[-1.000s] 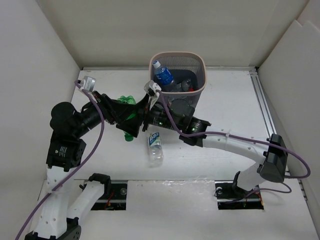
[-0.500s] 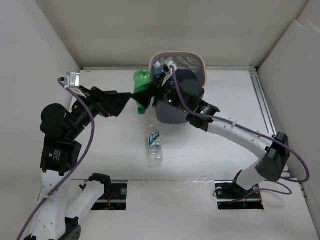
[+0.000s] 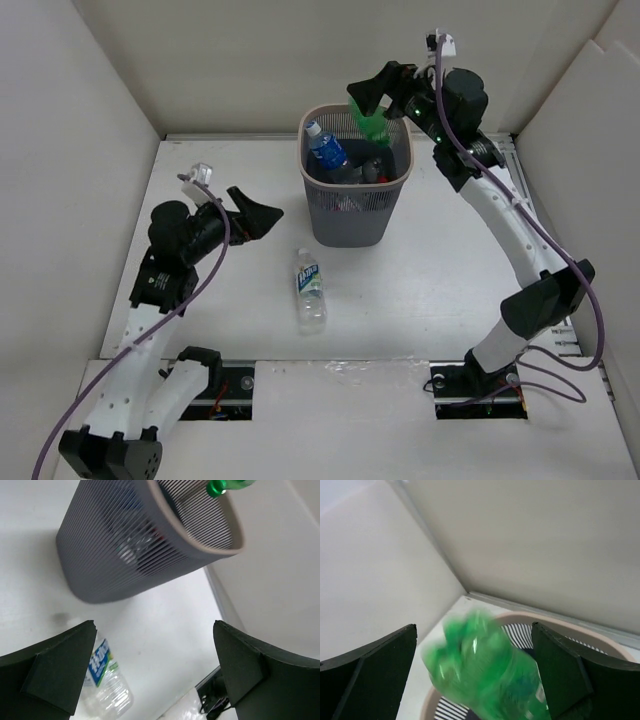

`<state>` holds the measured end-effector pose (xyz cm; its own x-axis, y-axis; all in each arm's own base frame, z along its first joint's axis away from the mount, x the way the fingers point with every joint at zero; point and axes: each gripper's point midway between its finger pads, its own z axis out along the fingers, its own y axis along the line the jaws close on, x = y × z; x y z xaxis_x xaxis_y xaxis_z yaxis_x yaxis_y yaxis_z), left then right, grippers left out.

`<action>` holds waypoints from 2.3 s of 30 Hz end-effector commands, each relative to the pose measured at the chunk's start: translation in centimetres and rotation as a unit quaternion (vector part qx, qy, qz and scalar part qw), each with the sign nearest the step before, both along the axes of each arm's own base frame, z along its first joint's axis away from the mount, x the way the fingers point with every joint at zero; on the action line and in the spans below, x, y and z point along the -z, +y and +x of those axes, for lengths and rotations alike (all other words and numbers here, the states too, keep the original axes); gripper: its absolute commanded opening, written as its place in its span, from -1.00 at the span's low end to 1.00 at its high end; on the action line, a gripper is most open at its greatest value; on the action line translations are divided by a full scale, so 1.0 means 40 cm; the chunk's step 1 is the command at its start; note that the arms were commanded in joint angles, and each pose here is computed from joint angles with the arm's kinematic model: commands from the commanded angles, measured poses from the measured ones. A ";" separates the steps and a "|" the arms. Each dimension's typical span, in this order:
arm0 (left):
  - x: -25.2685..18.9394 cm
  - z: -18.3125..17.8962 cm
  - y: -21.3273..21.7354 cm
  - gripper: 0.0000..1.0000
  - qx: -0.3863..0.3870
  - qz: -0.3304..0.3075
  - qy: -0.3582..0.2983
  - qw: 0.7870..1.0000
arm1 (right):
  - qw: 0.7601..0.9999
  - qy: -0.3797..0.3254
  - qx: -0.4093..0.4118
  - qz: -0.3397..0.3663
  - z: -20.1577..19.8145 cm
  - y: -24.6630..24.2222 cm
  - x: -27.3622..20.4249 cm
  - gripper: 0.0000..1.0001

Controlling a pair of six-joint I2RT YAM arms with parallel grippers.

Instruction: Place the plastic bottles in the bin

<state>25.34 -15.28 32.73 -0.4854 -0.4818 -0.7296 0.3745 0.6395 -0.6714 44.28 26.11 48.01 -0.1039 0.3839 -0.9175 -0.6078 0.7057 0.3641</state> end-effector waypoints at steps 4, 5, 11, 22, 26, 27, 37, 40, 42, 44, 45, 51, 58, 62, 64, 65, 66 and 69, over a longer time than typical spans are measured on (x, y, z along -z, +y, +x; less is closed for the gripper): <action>0.134 0.037 -0.017 1.00 0.016 0.015 0.037 0.999 | 0.997 0.015 0.071 -0.025 -0.002 -0.069 -0.043 1.00; 0.146 0.032 -0.024 1.00 0.022 0.020 0.039 0.999 | 0.996 0.016 0.082 -0.032 -0.001 -0.079 -0.044 1.00; 0.263 0.007 -0.121 1.00 0.024 0.087 0.111 0.990 | 0.991 0.044 0.123 -0.041 -0.078 -0.110 -0.023 1.00; 0.483 -0.027 -0.153 1.00 -0.074 0.245 0.245 0.935 | 0.997 0.065 0.032 -0.009 -0.380 -0.088 0.108 1.00; 0.530 -0.006 -0.161 1.00 -0.090 0.256 0.259 0.927 | 0.998 0.065 0.014 -0.003 -0.444 -0.087 0.127 1.00; 0.535 0.006 -0.157 1.00 -0.105 0.256 0.257 0.926 | 0.998 0.060 0.014 0.001 -0.452 -0.094 0.115 1.00; 0.674 0.027 -0.200 0.81 -0.099 0.283 0.292 0.908 | 0.998 0.060 -0.001 0.002 -0.525 -0.109 0.130 1.00; 0.727 0.008 -0.194 0.21 -0.101 0.298 0.312 0.897 | 0.998 0.064 -0.001 -0.002 -0.529 -0.113 0.141 1.00; 0.734 -0.013 -0.207 -0.35 -0.092 0.301 0.313 0.896 | 0.998 0.064 -0.006 -0.002 -0.534 -0.107 0.141 1.00; 0.721 -0.024 -0.206 -0.85 -0.103 0.299 0.311 0.896 | 0.998 0.068 -0.006 -0.006 -0.538 -0.110 0.153 1.00; 0.693 -0.035 -0.204 -0.94 -0.104 0.294 0.305 0.900 | 0.998 0.068 -0.006 -0.006 -0.538 -0.110 0.153 1.00; 0.458 -0.093 -0.245 -1.00 -0.068 0.234 0.220 0.945 | 0.995 0.063 -0.074 -0.030 -0.571 -0.059 0.227 1.00; 0.026 -0.156 -0.203 -1.00 -0.027 0.048 0.040 0.998 | 0.967 -0.005 -0.254 -0.019 -0.715 0.014 0.253 1.00; -0.113 -0.169 -0.181 -1.00 -0.006 0.017 -0.052 0.998 | 0.941 -0.032 -0.337 0.015 -0.790 0.055 0.233 1.00; -0.174 -0.184 -0.173 -1.00 0.010 0.003 -0.098 0.995 | 0.935 -0.029 -0.352 0.020 -0.795 0.089 0.242 1.00; -0.192 -0.194 -0.185 -1.00 0.027 -0.005 -0.111 0.993 | 0.933 -0.032 -0.357 0.022 -0.797 0.101 0.242 1.00; -0.222 -0.202 -0.190 -1.00 0.037 -0.024 -0.131 0.990 | 0.929 -0.032 -0.367 0.023 -0.805 0.117 0.244 1.00; -0.289 -0.229 -0.202 -1.00 0.068 -0.057 -0.181 0.979 | 0.919 -0.024 -0.393 0.023 -0.799 0.165 0.263 1.00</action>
